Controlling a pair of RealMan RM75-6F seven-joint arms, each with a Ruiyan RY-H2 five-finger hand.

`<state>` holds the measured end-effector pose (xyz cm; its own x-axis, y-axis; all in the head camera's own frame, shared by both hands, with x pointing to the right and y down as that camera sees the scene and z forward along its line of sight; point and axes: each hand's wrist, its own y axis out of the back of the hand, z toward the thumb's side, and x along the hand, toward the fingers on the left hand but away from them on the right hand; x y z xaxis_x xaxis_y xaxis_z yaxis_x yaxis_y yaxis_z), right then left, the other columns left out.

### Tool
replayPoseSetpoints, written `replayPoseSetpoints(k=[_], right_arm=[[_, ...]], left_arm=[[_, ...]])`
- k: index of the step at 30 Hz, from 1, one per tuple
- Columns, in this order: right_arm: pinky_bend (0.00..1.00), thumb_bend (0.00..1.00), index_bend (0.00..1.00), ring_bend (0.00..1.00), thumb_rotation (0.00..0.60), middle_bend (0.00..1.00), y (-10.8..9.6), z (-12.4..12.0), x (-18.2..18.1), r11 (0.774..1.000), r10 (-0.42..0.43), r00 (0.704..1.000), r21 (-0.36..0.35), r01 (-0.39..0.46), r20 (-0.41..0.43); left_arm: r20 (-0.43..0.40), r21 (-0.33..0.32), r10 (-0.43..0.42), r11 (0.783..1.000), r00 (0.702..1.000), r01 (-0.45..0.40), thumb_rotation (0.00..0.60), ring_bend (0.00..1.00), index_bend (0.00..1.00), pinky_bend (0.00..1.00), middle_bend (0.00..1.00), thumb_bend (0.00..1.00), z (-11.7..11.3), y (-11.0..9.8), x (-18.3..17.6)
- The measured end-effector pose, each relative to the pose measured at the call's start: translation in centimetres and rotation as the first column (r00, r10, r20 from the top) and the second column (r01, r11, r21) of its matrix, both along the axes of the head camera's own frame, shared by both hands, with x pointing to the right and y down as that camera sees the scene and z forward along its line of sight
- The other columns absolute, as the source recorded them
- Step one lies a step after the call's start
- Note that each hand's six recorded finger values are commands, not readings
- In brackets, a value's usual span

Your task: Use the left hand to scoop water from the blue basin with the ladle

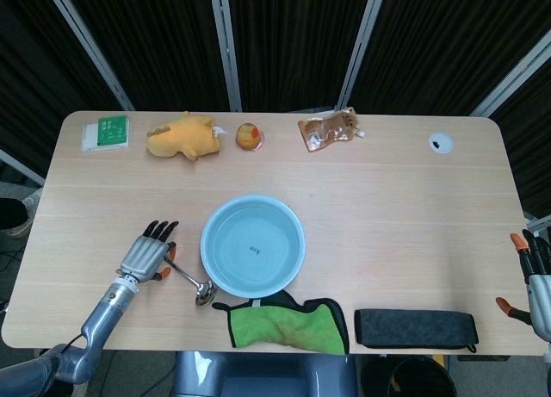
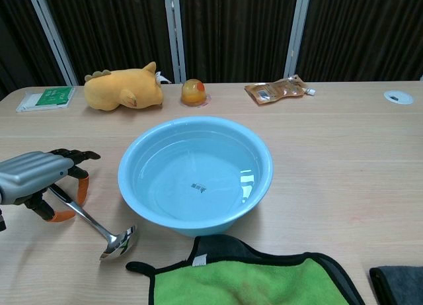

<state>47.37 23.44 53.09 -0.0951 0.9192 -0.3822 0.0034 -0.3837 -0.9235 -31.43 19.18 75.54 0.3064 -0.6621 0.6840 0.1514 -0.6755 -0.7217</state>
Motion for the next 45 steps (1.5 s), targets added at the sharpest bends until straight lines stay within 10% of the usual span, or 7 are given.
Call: replayPoseSetpoints(k=[10, 24, 45], right_arm=[[0.00, 0.00, 0.00, 0.00, 0.600, 0.00, -0.1, -0.1, 0.2, 1.000, 0.012, 1.000, 0.008, -0.012, -0.006], [0.00, 0.00, 0.00, 0.00, 0.600, 0.00, -0.1, 0.0, 0.2, 1.000, 0.012, 1.000, 0.006, -0.012, -0.012], [0.00, 0.00, 0.00, 0.00, 0.600, 0.00, 0.4, -0.4, -0.6, 1.000, -0.018, 1.000, 0.017, 0.018, 0.001]], left_arm=[[0.003, -0.025, 0.014, 1.000, 1.000, -0.014, 0.600, 0.00, 0.51, 0.00, 0.00, 0.29, 0.9, 0.2, 0.3], [-0.022, -0.033, 0.049, 0.998, 0.999, -0.050, 0.600, 0.00, 0.65, 0.00, 0.00, 0.63, 0.3, 0.8, 0.6], [-0.294, 0.076, 0.191, 0.981, 0.937, -0.176, 0.600, 0.00, 0.69, 0.00, 0.00, 0.61, -11.9, 4.2, 1.6]])
